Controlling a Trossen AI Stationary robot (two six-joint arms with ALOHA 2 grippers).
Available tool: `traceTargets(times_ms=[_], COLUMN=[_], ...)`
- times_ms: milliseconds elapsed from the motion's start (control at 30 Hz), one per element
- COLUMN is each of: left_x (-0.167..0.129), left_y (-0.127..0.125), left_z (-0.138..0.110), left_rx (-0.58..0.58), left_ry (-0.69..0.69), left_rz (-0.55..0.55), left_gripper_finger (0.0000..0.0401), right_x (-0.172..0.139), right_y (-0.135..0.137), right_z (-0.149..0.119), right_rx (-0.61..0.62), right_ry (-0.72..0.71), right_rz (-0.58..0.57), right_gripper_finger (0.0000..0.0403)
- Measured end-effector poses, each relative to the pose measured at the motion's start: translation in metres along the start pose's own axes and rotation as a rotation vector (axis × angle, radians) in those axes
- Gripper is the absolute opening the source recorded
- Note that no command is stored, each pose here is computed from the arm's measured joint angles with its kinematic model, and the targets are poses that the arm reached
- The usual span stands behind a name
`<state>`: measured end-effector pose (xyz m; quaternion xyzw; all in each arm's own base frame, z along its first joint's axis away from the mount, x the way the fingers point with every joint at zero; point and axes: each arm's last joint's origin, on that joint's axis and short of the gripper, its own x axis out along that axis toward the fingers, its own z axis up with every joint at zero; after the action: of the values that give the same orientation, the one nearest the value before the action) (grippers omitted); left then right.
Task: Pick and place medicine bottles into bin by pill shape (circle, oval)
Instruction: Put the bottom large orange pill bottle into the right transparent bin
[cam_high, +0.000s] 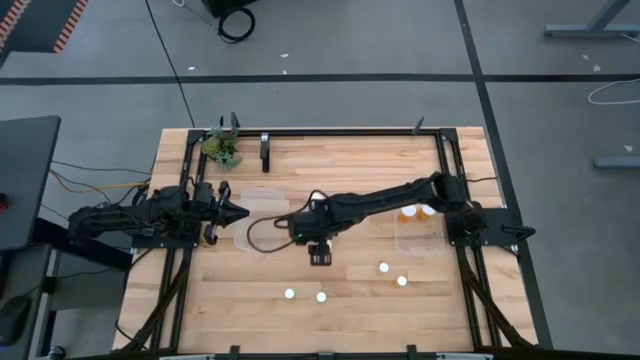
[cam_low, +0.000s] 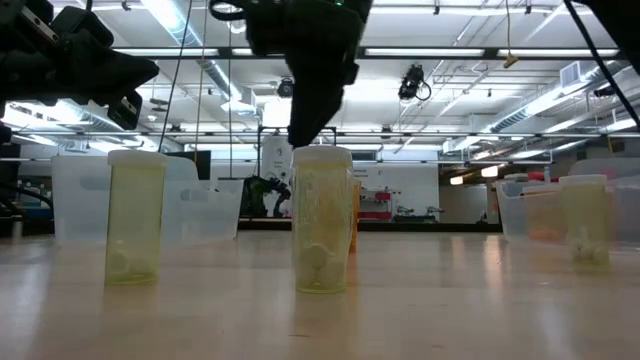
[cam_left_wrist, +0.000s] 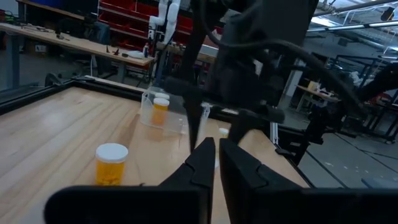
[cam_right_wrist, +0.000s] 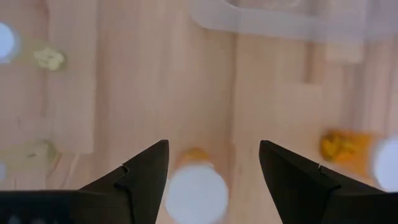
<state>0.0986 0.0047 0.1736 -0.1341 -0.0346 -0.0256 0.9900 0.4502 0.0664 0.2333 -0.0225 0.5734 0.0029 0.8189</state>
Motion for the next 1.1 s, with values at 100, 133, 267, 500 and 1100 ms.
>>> traceTargets(times_ms=[100, 133, 267, 500, 1100], left_x=[0.0, 0.0, 0.0, 0.0, 0.0], left_y=[0.0, 0.0, 0.0, 0.0, 0.0], left_z=[0.0, 0.0, 0.0, 0.0, 0.0], left_rx=[0.0, 0.0, 0.0, 0.0, 0.0], left_ry=[0.001, 0.002, 0.002, 0.001, 0.0], left_rz=[0.0, 0.001, 0.0, 0.0, 0.0], left_gripper_finger=[0.0025, 0.0025, 0.003, 0.0035, 0.0036], right_x=[0.012, 0.017, 0.033, 0.044, 0.054], right_y=[0.009, 0.011, 0.017, 0.015, 0.011], right_z=[0.003, 0.003, 0.001, -0.006, -0.022], right_rx=[-0.039, -0.047, -0.073, -0.118, -0.074], right_ry=[0.009, 0.015, 0.046, 0.128, 0.241], right_rz=[0.004, 0.005, 0.005, -0.063, -0.037], right_gripper_finger=[0.0257, 0.0257, 0.0257, 0.0257, 0.0257])
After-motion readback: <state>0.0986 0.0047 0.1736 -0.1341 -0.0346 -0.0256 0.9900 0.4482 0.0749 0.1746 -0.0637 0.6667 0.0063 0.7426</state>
